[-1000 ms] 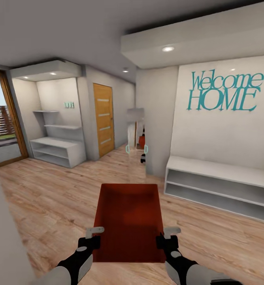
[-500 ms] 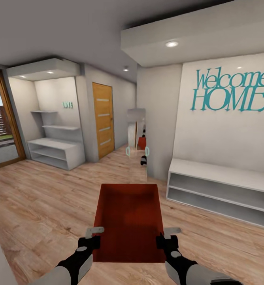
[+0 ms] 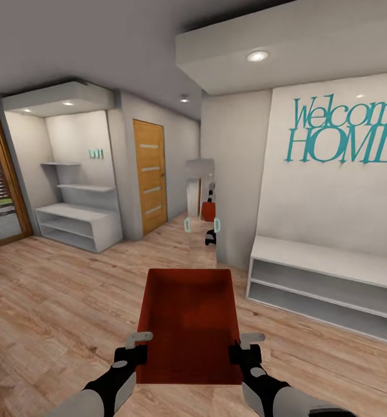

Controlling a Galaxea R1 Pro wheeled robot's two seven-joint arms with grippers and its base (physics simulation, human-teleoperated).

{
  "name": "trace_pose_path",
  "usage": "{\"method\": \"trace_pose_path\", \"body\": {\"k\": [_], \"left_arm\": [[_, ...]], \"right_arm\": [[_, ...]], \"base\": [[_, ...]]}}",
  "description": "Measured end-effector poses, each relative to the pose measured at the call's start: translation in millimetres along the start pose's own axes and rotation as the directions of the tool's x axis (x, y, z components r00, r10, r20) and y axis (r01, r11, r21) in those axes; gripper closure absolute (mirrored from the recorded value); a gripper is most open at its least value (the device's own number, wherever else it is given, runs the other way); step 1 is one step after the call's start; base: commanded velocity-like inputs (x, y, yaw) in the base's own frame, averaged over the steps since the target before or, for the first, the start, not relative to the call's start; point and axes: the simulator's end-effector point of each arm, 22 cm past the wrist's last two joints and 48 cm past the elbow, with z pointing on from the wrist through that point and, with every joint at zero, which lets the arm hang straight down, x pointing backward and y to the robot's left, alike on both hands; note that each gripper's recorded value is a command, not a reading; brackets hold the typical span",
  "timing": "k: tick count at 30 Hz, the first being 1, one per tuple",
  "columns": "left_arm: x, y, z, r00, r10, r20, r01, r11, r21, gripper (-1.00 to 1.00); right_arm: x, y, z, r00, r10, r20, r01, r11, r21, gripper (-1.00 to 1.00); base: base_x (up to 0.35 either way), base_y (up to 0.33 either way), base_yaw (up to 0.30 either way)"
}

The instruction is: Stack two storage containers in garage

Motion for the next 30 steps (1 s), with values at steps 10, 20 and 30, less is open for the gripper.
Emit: {"method": "trace_pose_path", "body": {"k": [10,20,30], "left_arm": [[-0.1,0.2,0.0,1.0,0.0,0.0,0.0,1.0,0.0,1.0],[0.0,0.2,0.0,1.0,0.0,0.0,0.0,1.0,0.0,1.0],[0.0,0.0,0.0,1.0,0.0,0.0,0.0,1.0,0.0,1.0]], "right_arm": [[0.0,0.2,-0.1,1.0,0.001,0.0,-0.001,1.0,0.0,1.0],[0.0,0.2,0.0,1.0,0.0,0.0,0.0,1.0,0.0,1.0],[0.0,0.0,0.0,1.0,0.0,0.0,0.0,1.0,0.0,1.0]], "base": [[0.322,0.0,0.072],[0.322,0.0,0.255],[0.322,0.0,0.142]]}}
